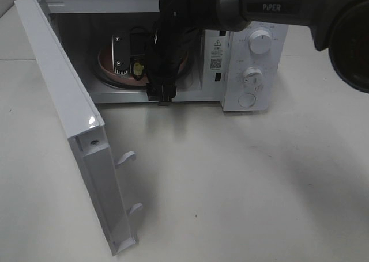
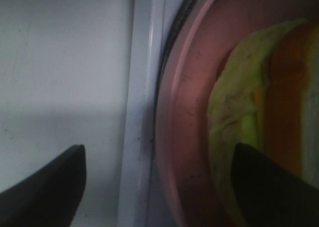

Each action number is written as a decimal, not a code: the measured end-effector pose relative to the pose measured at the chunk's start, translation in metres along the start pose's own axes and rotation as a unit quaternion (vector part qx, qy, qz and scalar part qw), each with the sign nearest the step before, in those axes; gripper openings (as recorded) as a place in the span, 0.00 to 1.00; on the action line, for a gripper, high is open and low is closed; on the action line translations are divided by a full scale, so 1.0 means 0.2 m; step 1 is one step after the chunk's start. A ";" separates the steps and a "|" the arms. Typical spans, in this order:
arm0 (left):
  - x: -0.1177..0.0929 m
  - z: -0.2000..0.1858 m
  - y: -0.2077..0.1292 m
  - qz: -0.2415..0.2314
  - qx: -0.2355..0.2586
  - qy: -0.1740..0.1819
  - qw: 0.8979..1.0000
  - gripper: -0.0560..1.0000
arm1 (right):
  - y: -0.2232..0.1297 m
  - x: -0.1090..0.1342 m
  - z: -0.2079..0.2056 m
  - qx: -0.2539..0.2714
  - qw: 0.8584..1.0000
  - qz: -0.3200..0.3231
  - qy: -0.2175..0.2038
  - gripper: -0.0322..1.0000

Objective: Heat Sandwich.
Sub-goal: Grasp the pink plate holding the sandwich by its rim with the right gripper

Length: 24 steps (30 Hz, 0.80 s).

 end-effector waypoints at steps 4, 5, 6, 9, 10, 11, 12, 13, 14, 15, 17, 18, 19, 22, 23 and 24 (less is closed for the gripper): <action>0.00 0.00 0.00 0.000 0.000 0.000 1.000 0.97 | 0.00 -0.02 0.04 0.001 1.000 0.002 -0.003 0.78; 0.00 0.00 0.00 0.000 0.000 0.000 1.000 0.97 | 0.00 -0.02 0.06 0.001 1.000 0.004 0.000 0.78; 0.00 0.00 0.00 0.000 0.000 0.000 1.000 0.97 | -0.01 -0.01 0.08 0.004 1.000 0.005 0.004 0.78; 0.00 0.00 0.00 0.000 0.000 0.000 1.000 0.97 | -0.03 0.01 0.10 0.007 1.000 0.008 0.009 0.78; 0.00 0.00 0.00 0.000 0.000 0.000 1.000 0.97 | -0.04 0.01 0.11 0.010 1.000 0.014 0.012 0.77; 0.00 0.00 0.00 0.000 0.000 0.000 1.000 0.97 | -0.05 0.00 0.11 0.010 1.000 0.016 0.011 0.77; 0.00 0.00 0.00 0.000 0.000 0.000 1.000 0.97 | -0.05 0.00 0.11 0.010 1.000 0.016 0.011 0.77; 0.00 0.00 0.00 0.000 0.000 0.000 1.000 0.97 | -0.05 0.00 0.11 0.010 1.000 0.017 0.010 0.75; 0.00 0.00 0.00 0.000 0.000 0.000 1.000 0.97 | -0.05 0.00 0.11 0.010 1.000 0.018 0.009 0.73; 0.00 0.00 0.00 0.000 0.000 0.000 1.000 0.97 | -0.06 0.00 0.11 0.011 1.000 0.018 0.011 0.68; 0.00 0.00 0.00 0.000 0.000 0.000 1.000 0.97 | -0.06 0.00 0.11 0.012 1.000 0.018 0.013 0.64; 0.00 0.00 0.00 0.000 0.000 0.000 1.000 0.97 | -0.06 0.01 0.11 0.013 1.000 0.018 0.015 0.59; 0.00 0.00 0.00 0.000 0.000 0.000 1.000 0.97 | -0.06 0.01 0.11 0.015 1.000 0.018 0.017 0.55; 0.00 0.00 0.00 0.000 0.000 0.000 1.000 0.97 | -0.06 0.00 0.11 0.013 1.000 0.018 0.013 0.34; 0.00 0.00 0.00 0.000 0.000 0.000 1.000 0.97 | -0.06 0.00 0.11 0.013 1.000 0.018 0.013 0.26; 0.00 0.00 0.00 0.000 0.000 0.000 1.000 0.97 | -0.06 -0.02 0.10 0.013 1.000 0.011 0.006 0.19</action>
Point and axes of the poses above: a point on each arm's last joint axis where the gripper is mounted, z pointing out along that axis toward the gripper, x along the wrist's bending axis when the last joint is at zero, y = z × x, the point moved 10 cm from there along z, pointing out along that axis toward the gripper, and after that the axes turned 3 degrees about -z, right-handed, at the moved point
